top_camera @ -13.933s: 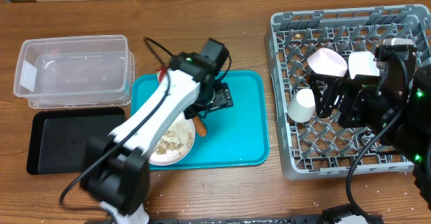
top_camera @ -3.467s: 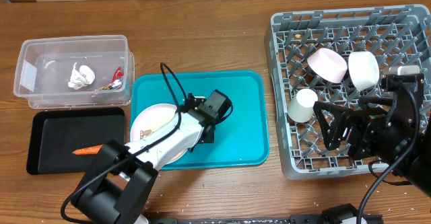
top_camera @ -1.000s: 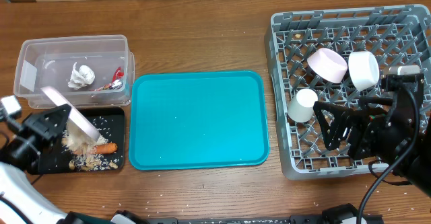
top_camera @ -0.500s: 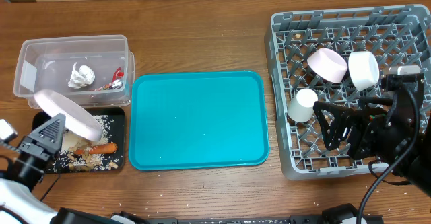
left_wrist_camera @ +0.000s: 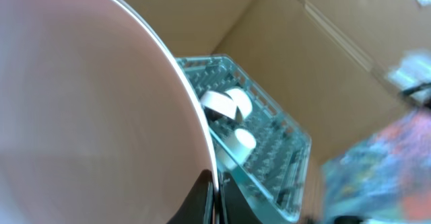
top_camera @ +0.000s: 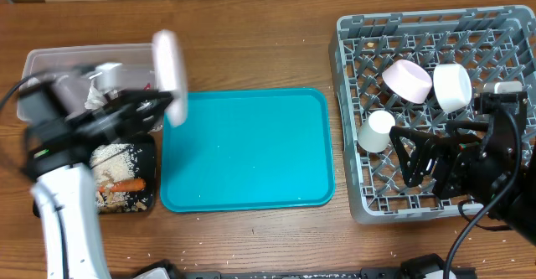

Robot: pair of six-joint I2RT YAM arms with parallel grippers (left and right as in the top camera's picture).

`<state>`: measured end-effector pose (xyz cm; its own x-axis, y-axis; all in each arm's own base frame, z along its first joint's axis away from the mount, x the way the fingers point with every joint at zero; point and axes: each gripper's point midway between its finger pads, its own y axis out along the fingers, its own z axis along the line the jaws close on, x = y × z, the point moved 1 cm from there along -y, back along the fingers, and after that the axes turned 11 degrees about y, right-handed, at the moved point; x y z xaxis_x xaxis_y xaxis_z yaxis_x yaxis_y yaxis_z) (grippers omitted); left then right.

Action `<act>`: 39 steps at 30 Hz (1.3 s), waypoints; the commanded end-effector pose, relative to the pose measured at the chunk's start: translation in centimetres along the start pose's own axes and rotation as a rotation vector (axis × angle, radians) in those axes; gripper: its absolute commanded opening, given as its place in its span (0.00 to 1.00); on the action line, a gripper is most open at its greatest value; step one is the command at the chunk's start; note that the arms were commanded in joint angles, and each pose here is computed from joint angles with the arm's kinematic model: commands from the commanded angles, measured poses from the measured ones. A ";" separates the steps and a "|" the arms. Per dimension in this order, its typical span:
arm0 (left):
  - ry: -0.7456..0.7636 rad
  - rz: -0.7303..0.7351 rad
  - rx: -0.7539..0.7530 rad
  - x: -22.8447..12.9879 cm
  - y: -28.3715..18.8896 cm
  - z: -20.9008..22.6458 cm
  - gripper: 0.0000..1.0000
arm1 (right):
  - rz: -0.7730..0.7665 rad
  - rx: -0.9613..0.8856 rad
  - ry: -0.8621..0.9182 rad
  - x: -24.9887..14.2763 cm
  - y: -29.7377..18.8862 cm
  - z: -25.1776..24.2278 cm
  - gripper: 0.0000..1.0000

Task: Sort waste into correct bins and load items into the dishwasher
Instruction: 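Swing the emptied plate right over the teal tray to the dish rack, then set the plate upright in the dish rack and open the left gripper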

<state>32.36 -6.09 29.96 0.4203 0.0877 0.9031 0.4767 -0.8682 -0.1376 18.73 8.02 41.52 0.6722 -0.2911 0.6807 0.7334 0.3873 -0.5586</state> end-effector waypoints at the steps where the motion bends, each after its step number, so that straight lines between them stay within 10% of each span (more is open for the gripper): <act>1: -0.111 0.036 0.006 1.1 5.9 -0.7 0.04 | -0.012 0.007 -0.008 0.2 -0.3 0.2 1.00; 7: -0.071 -0.164 -0.227 5.3 17.2 -7.2 0.04 | -0.012 0.007 -0.008 0.2 -0.3 0.2 1.00; 14: -0.334 -0.234 -0.211 0.4 26.6 -7.9 0.04 | -0.013 0.008 -0.008 0.2 -0.3 0.2 1.00; 28: -0.470 -0.291 -0.160 -4.1 30.9 -6.5 0.05 | -0.012 0.007 -0.008 0.2 -0.3 0.2 1.00; 31: -0.436 -0.281 -0.139 -4.5 31.0 -6.2 0.39 | -0.012 0.007 -0.008 0.2 -0.3 0.2 1.00; 33: -0.408 -0.257 -0.141 -4.9 31.1 -6.2 0.95 | -0.012 0.007 -0.008 0.2 -0.3 0.2 1.00; 39: -0.332 -0.139 -0.170 -6.1 30.6 -6.4 1.00 | -0.012 0.007 -0.008 0.2 -0.3 0.2 1.00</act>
<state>39.61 -36.70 23.23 0.6197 0.4061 0.6716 0.4606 -0.8810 0.1077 18.72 8.01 41.52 0.6724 -0.2915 0.6804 0.7334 0.3869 -0.5590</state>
